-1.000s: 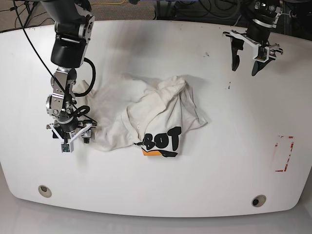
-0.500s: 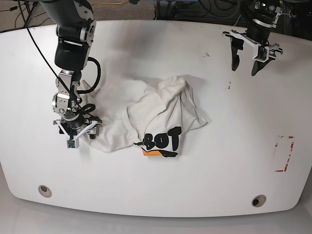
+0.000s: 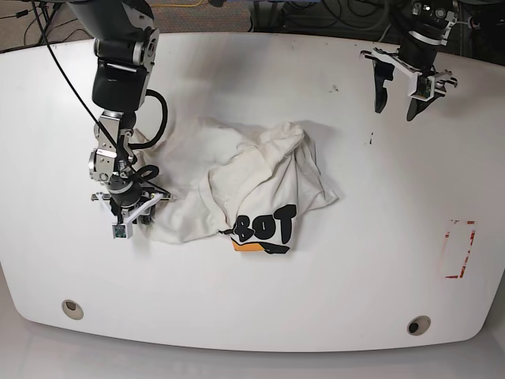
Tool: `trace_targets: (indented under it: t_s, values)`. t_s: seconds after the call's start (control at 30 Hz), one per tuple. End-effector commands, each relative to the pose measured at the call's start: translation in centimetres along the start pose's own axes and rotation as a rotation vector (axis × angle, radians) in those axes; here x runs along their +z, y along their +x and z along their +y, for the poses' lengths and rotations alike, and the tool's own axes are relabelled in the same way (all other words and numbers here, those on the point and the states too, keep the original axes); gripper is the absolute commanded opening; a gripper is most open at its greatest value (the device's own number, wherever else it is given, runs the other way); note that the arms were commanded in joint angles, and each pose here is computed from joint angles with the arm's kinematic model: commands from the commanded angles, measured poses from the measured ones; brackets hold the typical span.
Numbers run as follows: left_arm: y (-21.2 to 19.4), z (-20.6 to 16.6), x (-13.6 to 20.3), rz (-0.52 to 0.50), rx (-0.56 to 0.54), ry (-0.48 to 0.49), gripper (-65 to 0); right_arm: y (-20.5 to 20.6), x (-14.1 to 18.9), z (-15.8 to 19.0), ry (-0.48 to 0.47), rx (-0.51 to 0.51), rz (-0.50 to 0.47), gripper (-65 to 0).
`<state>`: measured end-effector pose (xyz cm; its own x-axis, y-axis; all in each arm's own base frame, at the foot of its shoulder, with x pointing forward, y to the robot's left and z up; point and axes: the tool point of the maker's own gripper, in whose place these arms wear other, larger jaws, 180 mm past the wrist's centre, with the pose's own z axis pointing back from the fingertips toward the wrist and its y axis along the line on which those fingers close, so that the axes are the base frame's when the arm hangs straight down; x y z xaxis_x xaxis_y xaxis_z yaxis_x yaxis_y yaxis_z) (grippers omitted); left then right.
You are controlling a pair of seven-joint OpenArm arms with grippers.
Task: Layout the t-shirt on the table in an organized manner, then fold the t-shirt properly
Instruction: 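Lower the right gripper to the crumpled white t-shirt's edge and pinch it, then lower the left gripper to the shirt's opposite edge and pinch it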
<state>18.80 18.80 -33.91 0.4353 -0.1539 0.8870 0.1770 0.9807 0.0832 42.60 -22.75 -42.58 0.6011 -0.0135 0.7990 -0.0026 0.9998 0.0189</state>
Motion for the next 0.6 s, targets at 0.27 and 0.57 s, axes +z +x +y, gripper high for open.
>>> trace_targets:
  t_s: [0.27, 0.57]
  values:
    - [2.6, 0.4, -3.5, 0.014, 0.106, 0.014, -29.2, 2.2, 1.9, -0.6, -0.021, 0.05, -0.085, -64.7]
    - [5.2, 0.5, -9.7, 0.057, 0.253, -0.02, -29.2, 2.9, 3.9, 0.8, -0.02, 0.077, -0.104, -64.8]
